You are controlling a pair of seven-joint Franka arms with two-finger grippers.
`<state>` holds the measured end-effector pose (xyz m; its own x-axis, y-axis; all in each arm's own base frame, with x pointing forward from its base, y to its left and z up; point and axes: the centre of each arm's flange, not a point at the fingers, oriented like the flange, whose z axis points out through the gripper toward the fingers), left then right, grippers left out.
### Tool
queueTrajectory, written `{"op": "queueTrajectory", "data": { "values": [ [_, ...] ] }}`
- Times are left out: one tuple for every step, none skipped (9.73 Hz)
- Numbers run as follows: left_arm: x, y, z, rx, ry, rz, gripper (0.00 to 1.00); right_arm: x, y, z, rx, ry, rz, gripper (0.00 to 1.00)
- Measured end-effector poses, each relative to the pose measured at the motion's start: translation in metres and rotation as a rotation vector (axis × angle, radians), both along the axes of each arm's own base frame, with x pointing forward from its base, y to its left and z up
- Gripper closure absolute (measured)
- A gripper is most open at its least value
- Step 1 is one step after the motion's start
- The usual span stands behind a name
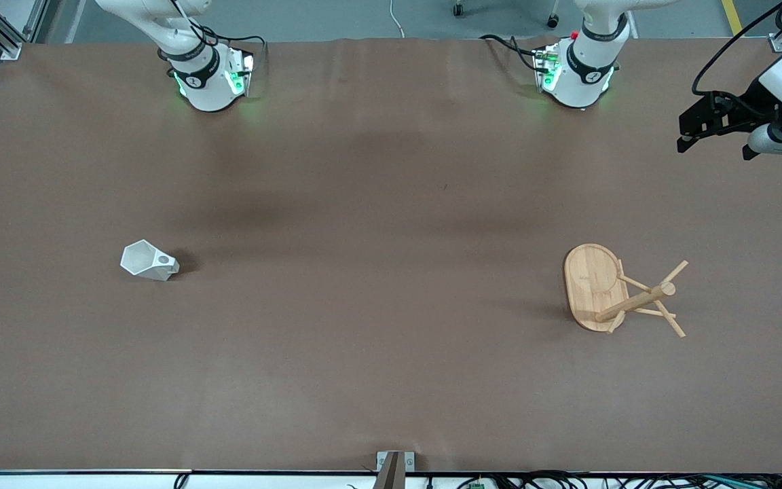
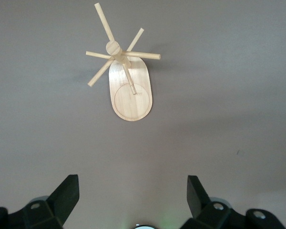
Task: Hang cup on rack
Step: 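Move the right gripper toward the white cup on the table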
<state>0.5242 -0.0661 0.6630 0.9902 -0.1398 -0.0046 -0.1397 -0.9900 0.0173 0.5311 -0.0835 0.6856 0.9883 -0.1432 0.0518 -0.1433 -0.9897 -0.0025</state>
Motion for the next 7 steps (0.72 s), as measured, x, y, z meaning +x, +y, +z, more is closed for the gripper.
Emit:
{"op": "queueTrajectory", "data": {
  "values": [
    [0.0003,0.0001,0.0001,0.000,0.000,0.000,0.00,0.0000,0.0000,0.0000,0.000,0.000,0.000,0.00],
    [0.0003,0.0001,0.0002,0.000,-0.001,0.000,0.00,0.0000,0.0000,0.0000,0.000,0.000,0.000,0.00],
    [0.0003,0.0001,0.0007,0.000,-0.002,0.000,0.00,-0.0001,-0.0008,0.0000,0.000,0.000,-0.001,0.00],
    [0.0003,0.0002,0.0011,-0.001,-0.003,0.000,0.00,-0.0004,-0.0025,0.0000,0.000,0.000,-0.004,0.00],
    [0.0004,0.0008,0.0015,-0.001,-0.003,0.001,0.00,-0.0005,-0.0033,0.0000,0.000,0.000,-0.006,0.00],
    [0.0005,0.0016,0.0016,-0.001,-0.004,0.003,0.00,-0.0004,-0.0032,-0.0005,0.000,0.001,-0.006,0.00],
    [0.0006,0.0026,0.0016,-0.001,-0.004,0.005,0.00,0.0001,-0.0028,-0.0042,0.001,0.009,-0.004,0.00]
  ]
}}
